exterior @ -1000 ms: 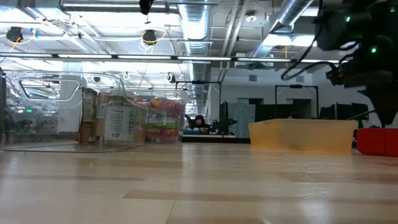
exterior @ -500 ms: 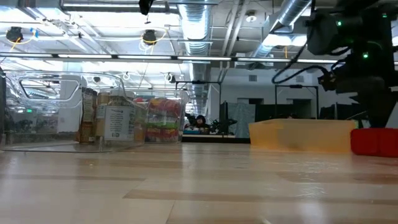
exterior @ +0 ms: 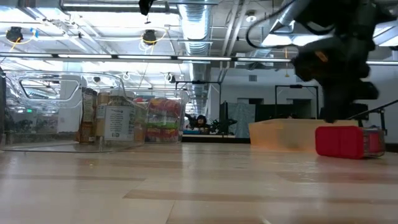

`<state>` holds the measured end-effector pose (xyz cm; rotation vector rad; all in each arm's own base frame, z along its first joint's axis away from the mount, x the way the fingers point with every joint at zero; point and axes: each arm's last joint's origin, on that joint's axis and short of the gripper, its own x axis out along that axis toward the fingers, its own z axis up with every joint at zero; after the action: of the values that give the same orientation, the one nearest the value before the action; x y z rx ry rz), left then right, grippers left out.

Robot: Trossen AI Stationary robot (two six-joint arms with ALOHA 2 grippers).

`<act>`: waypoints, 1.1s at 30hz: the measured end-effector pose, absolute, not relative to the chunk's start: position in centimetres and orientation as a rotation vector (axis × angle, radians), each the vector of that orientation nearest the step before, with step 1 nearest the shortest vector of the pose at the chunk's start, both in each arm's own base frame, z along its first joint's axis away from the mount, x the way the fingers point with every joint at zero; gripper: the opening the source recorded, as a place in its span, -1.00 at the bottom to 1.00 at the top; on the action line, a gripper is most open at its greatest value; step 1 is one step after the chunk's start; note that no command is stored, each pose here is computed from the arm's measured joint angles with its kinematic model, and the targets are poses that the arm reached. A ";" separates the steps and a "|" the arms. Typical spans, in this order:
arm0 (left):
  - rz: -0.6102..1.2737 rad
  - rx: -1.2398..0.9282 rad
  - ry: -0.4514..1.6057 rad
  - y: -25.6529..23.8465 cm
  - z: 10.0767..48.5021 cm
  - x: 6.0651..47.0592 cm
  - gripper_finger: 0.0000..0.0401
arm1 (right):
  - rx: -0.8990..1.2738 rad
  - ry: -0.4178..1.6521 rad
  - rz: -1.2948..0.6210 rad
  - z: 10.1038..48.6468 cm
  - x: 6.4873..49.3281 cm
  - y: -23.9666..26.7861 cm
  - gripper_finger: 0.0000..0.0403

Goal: Pick & Place Food Item
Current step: Put the red seasoning can into the transparent bin

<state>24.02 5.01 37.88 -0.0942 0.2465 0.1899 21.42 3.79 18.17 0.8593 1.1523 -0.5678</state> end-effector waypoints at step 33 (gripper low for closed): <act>0.190 -0.097 0.266 5.0 37.7 24.0 -1.00 | 0.501 1.308 -0.361 23.7 13.8 3.2 0.09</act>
<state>23.98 4.99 37.69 -0.0970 0.2658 0.1901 13.78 3.18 23.73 0.5008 1.3078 -0.3610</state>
